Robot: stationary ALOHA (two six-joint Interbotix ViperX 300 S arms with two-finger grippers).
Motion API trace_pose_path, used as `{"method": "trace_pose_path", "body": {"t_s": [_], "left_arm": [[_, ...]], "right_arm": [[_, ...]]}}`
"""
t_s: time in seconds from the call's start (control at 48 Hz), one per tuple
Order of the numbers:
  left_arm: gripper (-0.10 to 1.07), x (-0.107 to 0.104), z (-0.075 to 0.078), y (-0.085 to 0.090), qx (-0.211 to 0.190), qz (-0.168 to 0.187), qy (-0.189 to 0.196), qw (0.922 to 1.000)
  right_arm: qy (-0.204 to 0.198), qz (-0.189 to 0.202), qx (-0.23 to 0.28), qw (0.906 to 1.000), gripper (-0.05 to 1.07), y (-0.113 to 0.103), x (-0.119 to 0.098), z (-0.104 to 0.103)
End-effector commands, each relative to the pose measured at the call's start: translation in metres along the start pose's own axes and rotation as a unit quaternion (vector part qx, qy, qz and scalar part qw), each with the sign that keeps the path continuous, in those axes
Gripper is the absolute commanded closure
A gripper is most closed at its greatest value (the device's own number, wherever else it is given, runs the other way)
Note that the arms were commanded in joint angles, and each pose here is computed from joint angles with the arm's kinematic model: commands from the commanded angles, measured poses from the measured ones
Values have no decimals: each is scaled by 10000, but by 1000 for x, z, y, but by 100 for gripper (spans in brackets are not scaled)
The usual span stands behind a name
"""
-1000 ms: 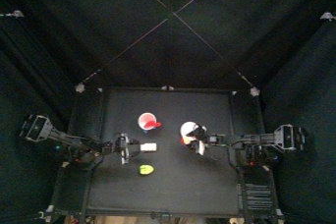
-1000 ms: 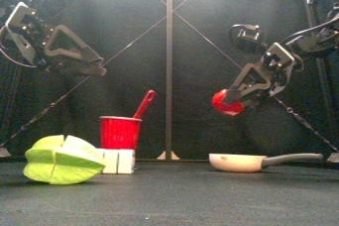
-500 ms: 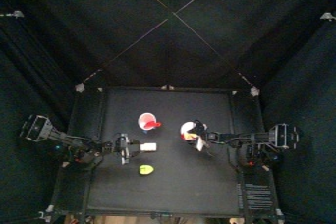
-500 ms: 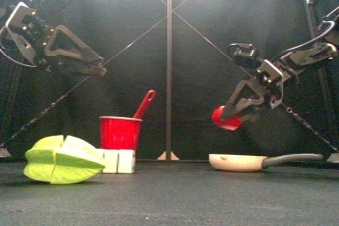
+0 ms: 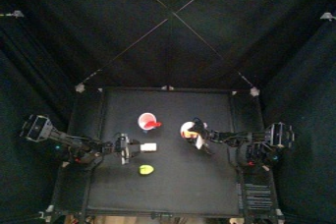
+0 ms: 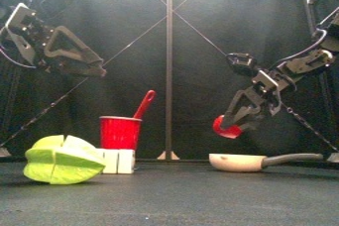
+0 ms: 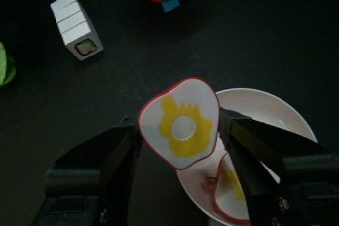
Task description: Put apple half in pan
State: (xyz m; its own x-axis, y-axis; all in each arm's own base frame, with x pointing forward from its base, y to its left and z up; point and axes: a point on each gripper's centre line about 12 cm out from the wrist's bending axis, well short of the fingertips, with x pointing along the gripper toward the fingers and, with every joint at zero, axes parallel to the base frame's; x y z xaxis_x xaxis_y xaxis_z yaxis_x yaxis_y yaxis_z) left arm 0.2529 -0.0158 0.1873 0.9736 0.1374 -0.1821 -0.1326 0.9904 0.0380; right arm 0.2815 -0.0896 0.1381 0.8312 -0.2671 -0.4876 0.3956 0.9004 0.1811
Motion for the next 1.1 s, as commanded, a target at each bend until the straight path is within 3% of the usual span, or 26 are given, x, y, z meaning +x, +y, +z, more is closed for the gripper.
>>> {"method": "trace_pose_path", "body": {"t_s": [0.0,0.312,1.083], "left_arm": [[18,2,5,-1,-22,8,-78,10000],[18,2,5,-1,-25,8,-85,10000],[18,2,5,0,-23,15,-78,10000]], "right_arm": [[-225,-24,93,9997,11,-1,0,12],[-260,-44,120,9996,3,-3,-1,11],[-149,-2,22,9999,3,0,-2,8]]}}
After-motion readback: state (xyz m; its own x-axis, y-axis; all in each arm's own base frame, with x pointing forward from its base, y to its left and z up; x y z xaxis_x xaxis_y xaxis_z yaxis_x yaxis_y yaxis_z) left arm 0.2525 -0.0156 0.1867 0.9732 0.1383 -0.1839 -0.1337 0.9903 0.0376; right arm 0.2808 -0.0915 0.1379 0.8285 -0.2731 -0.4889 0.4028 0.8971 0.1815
